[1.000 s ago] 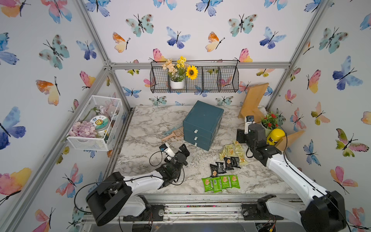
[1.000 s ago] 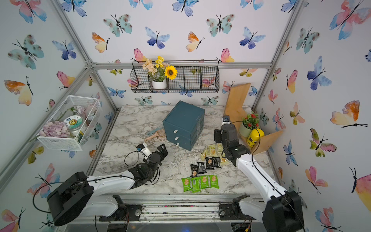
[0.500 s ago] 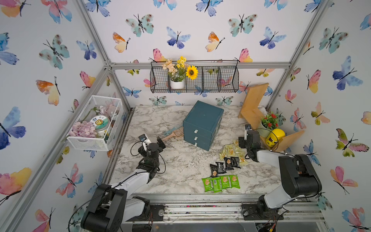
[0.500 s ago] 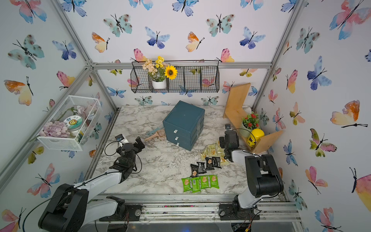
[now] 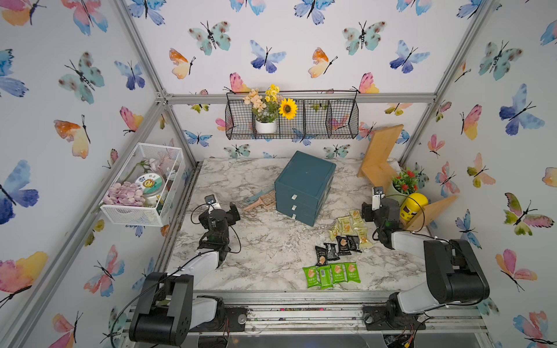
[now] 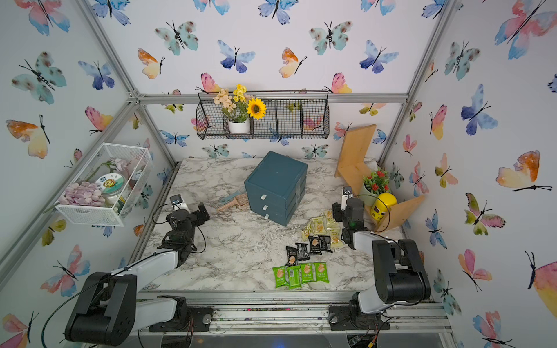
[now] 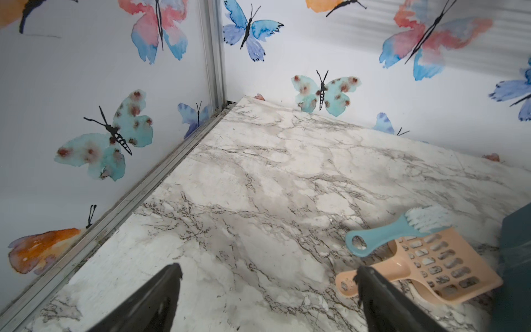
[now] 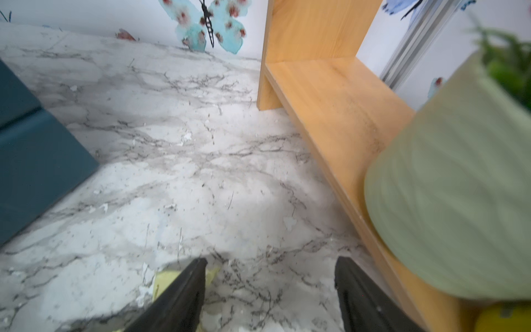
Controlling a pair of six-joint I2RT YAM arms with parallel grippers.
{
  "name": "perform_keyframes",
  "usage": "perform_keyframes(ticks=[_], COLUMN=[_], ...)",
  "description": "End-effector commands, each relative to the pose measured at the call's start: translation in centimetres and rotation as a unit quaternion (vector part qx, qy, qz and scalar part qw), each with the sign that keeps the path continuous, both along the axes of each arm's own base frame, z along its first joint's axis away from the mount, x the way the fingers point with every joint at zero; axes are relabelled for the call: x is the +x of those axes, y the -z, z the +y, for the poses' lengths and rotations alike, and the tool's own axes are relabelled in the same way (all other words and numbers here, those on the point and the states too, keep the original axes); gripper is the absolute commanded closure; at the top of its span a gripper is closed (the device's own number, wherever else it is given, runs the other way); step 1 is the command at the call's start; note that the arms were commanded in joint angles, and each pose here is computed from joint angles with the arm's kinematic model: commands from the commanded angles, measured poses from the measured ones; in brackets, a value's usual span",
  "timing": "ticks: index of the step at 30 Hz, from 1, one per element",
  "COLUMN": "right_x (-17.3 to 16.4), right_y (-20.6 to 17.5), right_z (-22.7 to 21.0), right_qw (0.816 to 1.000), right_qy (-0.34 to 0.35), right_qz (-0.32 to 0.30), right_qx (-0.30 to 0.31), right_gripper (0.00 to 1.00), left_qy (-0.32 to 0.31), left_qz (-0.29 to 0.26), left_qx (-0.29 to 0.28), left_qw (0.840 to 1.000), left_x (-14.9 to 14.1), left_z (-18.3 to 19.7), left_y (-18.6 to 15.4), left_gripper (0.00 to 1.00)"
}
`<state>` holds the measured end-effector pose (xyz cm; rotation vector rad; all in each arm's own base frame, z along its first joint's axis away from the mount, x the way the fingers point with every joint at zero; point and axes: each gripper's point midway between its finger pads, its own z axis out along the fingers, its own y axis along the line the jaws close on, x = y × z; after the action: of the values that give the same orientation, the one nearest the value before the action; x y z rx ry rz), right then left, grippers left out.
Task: Take the cookies out of the drawer
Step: Reset both arms
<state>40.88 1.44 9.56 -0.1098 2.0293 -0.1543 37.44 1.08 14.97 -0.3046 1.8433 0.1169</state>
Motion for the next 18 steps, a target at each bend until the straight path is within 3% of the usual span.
perform_keyframes(ticks=[1, 8, 10, 15, 18], right_x=[-0.7, -1.3, -1.7, -3.0, -2.8], right_y=[-0.7, -0.8, -0.6, -1.3, -0.5], right_z=[0.3, 1.6, 1.5, 1.4, 1.1], right_qw=[0.998, 0.993, 0.994, 0.987, 0.992], right_qy=[-0.005, -0.042, -0.041, -0.045, -0.033], right_qz=[-0.048, -0.097, -0.089, -0.143, -0.113], right_qx=[0.025, 0.050, 0.050, 0.053, 0.053], right_gripper=[0.25, 0.25, 0.25, 0.24, 0.24], left_qy=[0.018, 0.026, 0.034, 0.057, 0.052], left_qz=[-0.004, 0.001, -0.005, -0.038, -0.071], left_qx=[0.030, 0.033, 0.036, 0.045, 0.049], left_qw=[0.999, 0.999, 0.999, 0.997, 0.995], left_x=[0.4, -0.6, -0.7, -1.3, -2.1], left_z=[-0.1, 0.3, 0.1, -0.4, -0.2], left_y=[-0.7, 1.3, 1.8, 2.2, 2.6], left_gripper=[0.01, 0.01, 0.01, 0.01, 0.01])
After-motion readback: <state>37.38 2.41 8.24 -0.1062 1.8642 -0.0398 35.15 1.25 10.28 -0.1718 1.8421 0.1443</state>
